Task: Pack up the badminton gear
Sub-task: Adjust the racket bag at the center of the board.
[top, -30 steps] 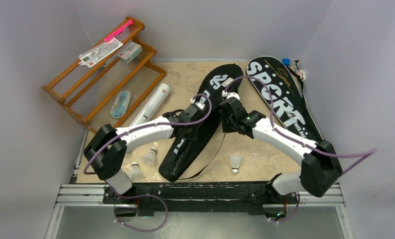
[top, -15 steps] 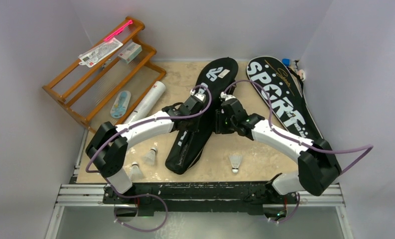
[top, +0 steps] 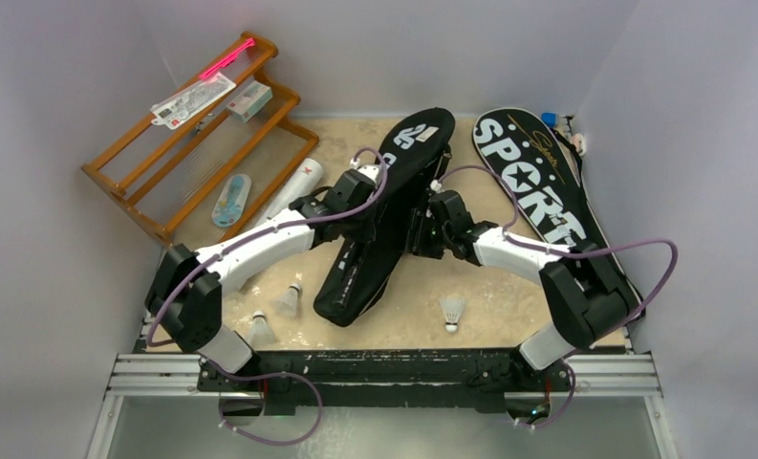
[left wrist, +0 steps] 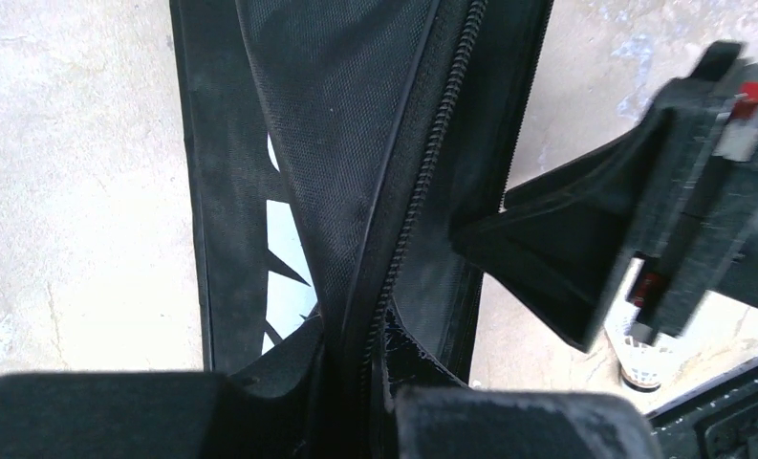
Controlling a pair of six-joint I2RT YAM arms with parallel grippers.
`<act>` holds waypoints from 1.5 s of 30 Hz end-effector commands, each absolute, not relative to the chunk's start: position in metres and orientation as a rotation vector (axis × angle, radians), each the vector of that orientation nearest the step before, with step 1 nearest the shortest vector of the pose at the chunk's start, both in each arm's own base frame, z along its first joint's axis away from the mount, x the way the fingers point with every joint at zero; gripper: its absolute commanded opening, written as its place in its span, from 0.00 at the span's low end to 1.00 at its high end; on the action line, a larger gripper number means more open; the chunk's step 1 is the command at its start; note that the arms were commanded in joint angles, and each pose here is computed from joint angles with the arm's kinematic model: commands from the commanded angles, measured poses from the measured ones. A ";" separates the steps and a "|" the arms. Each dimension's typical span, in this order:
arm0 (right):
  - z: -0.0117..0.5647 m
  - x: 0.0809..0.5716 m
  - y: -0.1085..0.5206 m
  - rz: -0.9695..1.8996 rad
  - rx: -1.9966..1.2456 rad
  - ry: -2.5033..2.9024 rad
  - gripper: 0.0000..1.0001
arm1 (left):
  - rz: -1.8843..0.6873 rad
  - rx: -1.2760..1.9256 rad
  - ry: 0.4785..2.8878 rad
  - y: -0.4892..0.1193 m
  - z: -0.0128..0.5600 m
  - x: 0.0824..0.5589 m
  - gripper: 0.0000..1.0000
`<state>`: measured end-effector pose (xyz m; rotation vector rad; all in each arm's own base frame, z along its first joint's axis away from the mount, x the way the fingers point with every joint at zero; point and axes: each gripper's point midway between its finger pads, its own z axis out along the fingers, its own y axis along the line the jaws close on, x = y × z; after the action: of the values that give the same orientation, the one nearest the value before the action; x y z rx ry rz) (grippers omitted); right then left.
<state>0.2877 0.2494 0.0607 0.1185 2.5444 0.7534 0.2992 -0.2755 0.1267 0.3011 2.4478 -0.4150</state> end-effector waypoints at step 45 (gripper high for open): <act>0.129 0.296 0.281 1.041 -0.009 2.334 0.00 | -0.365 0.459 2.574 -0.291 0.115 0.210 0.67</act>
<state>0.2793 0.2743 0.0918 0.0385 2.4574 1.0165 0.2199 -0.2996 0.1195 0.5164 2.5421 -0.4116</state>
